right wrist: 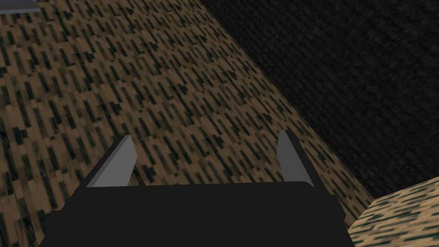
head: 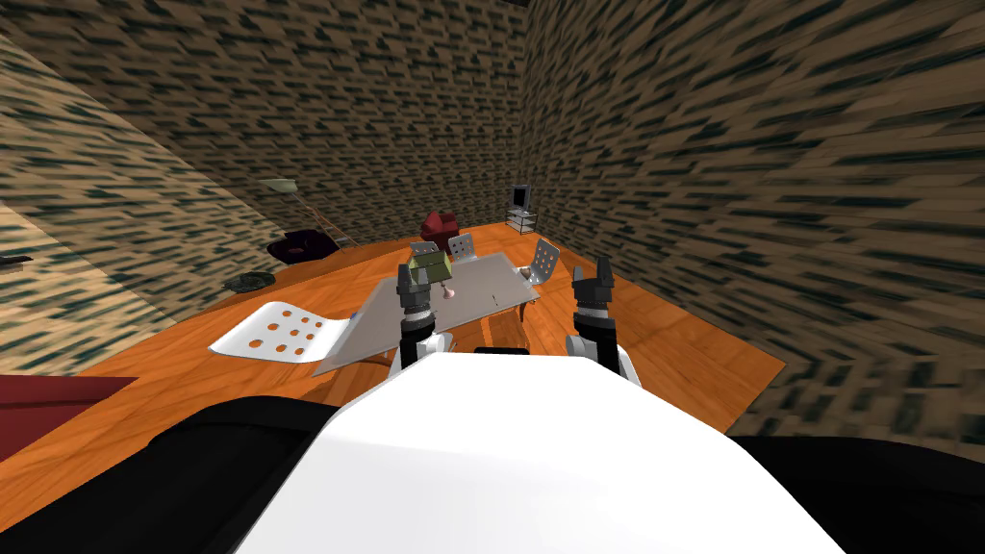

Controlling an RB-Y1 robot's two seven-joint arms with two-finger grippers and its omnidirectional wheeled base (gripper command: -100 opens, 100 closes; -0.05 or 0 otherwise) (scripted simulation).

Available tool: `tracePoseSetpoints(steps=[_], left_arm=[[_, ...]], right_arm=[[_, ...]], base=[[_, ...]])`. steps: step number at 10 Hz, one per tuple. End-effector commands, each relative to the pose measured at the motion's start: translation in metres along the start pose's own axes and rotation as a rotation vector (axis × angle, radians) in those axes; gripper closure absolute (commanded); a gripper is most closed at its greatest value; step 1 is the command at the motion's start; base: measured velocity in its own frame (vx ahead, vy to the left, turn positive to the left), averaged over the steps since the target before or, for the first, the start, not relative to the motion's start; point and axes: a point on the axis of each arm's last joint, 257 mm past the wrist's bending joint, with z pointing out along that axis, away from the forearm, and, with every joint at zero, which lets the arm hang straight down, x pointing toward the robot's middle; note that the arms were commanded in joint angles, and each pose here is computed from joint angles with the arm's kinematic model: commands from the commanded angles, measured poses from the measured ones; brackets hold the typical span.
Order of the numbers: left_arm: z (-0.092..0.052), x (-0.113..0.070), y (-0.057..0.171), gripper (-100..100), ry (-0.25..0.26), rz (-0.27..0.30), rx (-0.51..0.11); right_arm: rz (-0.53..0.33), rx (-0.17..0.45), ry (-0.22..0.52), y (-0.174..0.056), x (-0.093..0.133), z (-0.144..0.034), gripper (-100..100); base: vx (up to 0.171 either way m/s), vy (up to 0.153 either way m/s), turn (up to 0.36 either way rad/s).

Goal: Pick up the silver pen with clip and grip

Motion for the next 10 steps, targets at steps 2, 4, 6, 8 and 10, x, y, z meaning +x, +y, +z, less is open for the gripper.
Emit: tracePoseSetpoints(steps=[2, 4, 6, 8, 10], left_arm=[[-0.003, 0.013, 0.024, -100, 0.038, -0.011, -0.054], [-0.007, 0.027, 0.05, -100, 0.075, -0.021, -0.115], [-0.01, 0.036, 0.066, -100, 0.097, -0.026, -0.151], [-0.017, 0.056, 0.097, -100, 0.149, -0.035, -0.227], [-0.022, 0.067, 0.114, -100, 0.179, -0.037, -0.268]], right_arm=[[0.0, 0.0, 0.0, 0.0, 0.0, 0.0, 0], [0.0, 0.0, 0.0, 0.0, 0.0, 0.0, 0], [0.0, 0.0, 0.0, 0.0, 0.0, 0.0, 0], [0.0, 0.0, 0.0, 0.0, 0.0, 0.0, 0], [0.0, 0.0, 0.0, 0.0, 0.0, 0.0, 0]], base=[[0.01, -0.02, -0.076], [0.017, -0.029, -0.089], [0.018, -0.023, -0.068], [0.023, -0.031, -0.094], [0.017, -0.027, -0.063]])
